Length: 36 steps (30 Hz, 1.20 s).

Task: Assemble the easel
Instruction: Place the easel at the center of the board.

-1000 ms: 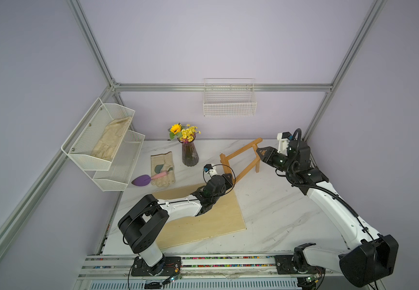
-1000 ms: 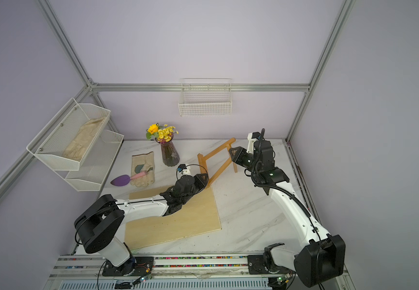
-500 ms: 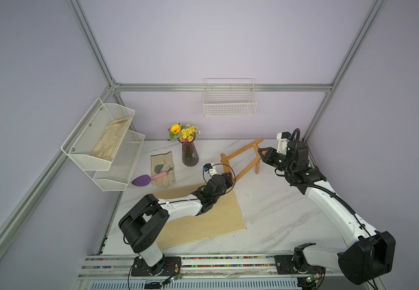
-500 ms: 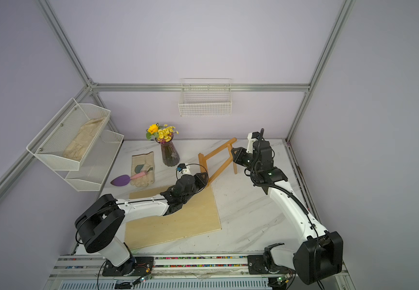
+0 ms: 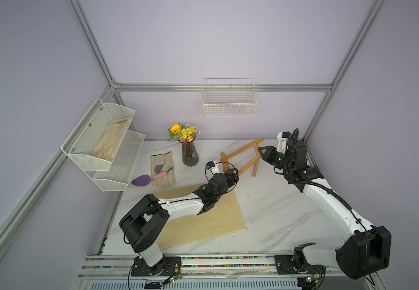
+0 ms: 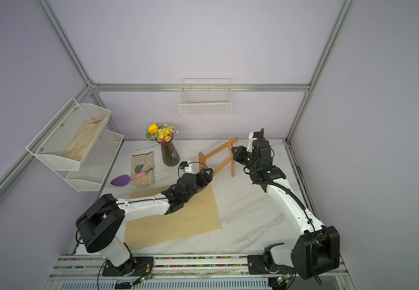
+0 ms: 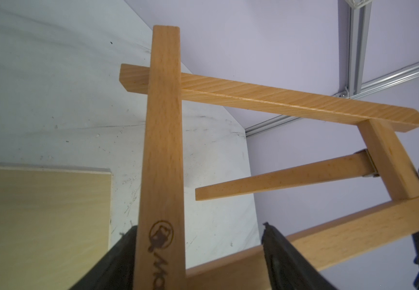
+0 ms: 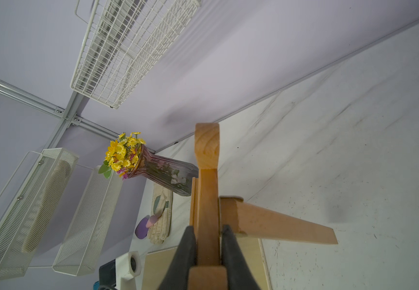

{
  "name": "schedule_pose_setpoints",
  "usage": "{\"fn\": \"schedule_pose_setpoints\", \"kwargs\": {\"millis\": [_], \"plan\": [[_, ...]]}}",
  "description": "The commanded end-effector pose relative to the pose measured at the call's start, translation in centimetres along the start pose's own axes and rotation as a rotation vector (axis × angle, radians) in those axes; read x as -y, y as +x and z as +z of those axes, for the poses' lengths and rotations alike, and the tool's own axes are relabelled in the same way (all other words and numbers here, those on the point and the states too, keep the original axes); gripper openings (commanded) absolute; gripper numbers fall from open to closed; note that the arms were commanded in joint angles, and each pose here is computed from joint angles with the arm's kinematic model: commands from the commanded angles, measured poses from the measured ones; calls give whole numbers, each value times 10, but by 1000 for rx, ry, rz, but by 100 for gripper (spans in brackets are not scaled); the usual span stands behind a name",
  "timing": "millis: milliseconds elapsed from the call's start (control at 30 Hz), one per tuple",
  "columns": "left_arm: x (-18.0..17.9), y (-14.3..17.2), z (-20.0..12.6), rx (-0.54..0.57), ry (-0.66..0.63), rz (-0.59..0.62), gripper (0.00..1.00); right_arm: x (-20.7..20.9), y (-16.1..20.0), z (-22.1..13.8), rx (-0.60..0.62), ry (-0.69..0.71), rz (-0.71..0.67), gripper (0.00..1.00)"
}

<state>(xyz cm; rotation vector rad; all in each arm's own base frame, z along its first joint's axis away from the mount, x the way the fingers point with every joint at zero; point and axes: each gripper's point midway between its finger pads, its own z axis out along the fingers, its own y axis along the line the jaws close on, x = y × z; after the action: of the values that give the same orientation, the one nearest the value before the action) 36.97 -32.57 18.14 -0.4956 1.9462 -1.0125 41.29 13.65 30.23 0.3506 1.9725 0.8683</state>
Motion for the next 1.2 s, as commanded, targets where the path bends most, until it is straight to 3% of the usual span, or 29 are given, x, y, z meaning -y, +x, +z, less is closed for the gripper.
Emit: {"fn": "schedule_pose_setpoints", "kwargs": {"millis": [0, 67, 433, 700, 1167], "plan": [[21, -15, -17, 27, 32, 28, 92, -34, -48, -10, 130, -113, -23, 0], [14, -19, -25, 33, -3, 59, 100, -27, -52, -4, 124, -100, -43, 0], [0, -28, -53, -4, -112, 280, 100, -3, -61, 43, 46, -91, -230, 0], [6, -37, -70, -7, -107, 328, 100, 25, -69, 68, 19, 5, -314, 0], [0, -39, -81, -3, -113, 350, 100, 49, -35, 81, -185, 46, -357, 0]]}}
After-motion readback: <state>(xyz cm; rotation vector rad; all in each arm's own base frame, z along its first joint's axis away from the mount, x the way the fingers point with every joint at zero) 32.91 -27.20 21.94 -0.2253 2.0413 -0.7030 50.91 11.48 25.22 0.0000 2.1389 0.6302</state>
